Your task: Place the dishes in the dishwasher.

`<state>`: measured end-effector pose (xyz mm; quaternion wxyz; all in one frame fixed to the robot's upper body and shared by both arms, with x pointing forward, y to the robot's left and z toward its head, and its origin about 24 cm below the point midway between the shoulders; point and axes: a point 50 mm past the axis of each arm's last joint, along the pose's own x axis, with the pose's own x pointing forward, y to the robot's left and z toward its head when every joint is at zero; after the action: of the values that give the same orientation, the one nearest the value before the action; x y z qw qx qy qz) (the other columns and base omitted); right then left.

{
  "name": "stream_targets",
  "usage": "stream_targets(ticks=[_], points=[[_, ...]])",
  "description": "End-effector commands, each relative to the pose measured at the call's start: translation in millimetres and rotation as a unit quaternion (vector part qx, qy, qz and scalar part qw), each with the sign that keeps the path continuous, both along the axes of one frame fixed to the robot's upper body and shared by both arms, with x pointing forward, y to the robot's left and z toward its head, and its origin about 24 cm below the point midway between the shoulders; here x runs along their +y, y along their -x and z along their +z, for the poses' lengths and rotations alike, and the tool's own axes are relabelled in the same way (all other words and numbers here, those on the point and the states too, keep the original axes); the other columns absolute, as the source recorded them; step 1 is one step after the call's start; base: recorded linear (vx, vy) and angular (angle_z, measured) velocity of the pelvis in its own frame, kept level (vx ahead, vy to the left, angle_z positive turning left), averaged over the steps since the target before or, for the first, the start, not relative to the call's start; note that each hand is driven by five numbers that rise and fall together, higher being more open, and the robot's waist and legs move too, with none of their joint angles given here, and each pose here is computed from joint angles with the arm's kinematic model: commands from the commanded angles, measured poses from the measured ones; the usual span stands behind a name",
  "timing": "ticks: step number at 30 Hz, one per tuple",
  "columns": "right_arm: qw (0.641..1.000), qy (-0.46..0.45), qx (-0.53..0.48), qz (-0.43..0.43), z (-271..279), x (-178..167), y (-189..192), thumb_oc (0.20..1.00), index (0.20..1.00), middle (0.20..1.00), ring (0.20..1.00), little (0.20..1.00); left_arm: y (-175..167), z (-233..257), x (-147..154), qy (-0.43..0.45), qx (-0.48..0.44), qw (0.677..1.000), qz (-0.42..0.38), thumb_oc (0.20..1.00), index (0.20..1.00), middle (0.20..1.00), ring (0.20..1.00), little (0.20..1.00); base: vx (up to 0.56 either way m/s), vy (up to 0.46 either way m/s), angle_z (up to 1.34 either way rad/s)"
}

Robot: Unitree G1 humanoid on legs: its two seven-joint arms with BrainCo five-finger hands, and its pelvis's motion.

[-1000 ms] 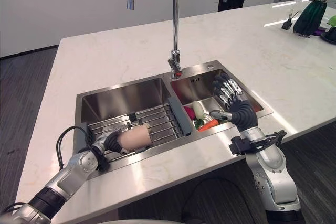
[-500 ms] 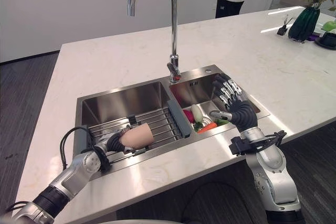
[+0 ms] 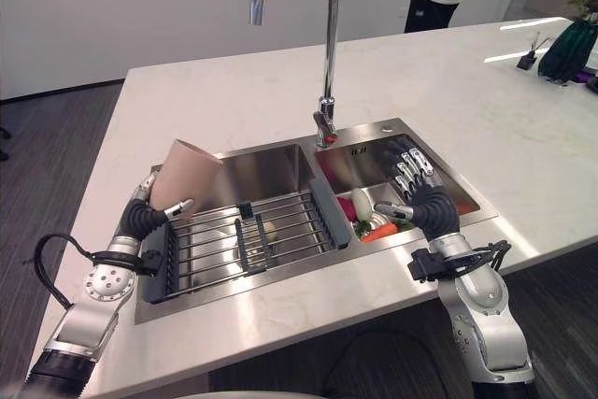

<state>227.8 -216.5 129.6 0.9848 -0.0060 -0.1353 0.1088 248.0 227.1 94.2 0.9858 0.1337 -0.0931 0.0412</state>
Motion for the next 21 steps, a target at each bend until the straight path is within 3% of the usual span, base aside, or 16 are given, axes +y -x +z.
stream_targets(ticks=[1,7,13,21], points=[[0.996,-0.002,-0.086,-0.029,25.5,-4.0,4.0,1.0,1.0,1.0,1.0,1.0,-0.5,45.0,-15.6,0.126,-0.127,0.978,-0.107,0.2,0.2,0.2,0.2,0.2,-0.03,-0.155,0.32],[0.993,-0.011,-0.113,-0.037,31.5,-6.2,15.7,1.0,1.0,1.0,1.0,1.0,22.3,54.5,-24.4,0.17,-0.158,0.959,-0.162,0.2,0.2,0.2,0.2,0.2,-0.06,-0.208,0.3],[0.985,0.0,-0.16,-0.067,48.0,-14.8,8.5,1.0,1.0,1.0,1.0,1.0,21.1,70.1,-38.3,0.181,-0.21,0.937,-0.212,0.2,0.2,0.2,0.2,0.2,-0.37,-0.104,0.57],[0.981,0.003,-0.172,-0.088,50.8,-24.8,12.7,1.0,1.0,1.0,1.0,1.0,11.8,71.7,-43.0,0.185,-0.203,0.937,-0.217,0.2,0.2,0.2,0.2,0.2,-0.34,0.264,0.52]])
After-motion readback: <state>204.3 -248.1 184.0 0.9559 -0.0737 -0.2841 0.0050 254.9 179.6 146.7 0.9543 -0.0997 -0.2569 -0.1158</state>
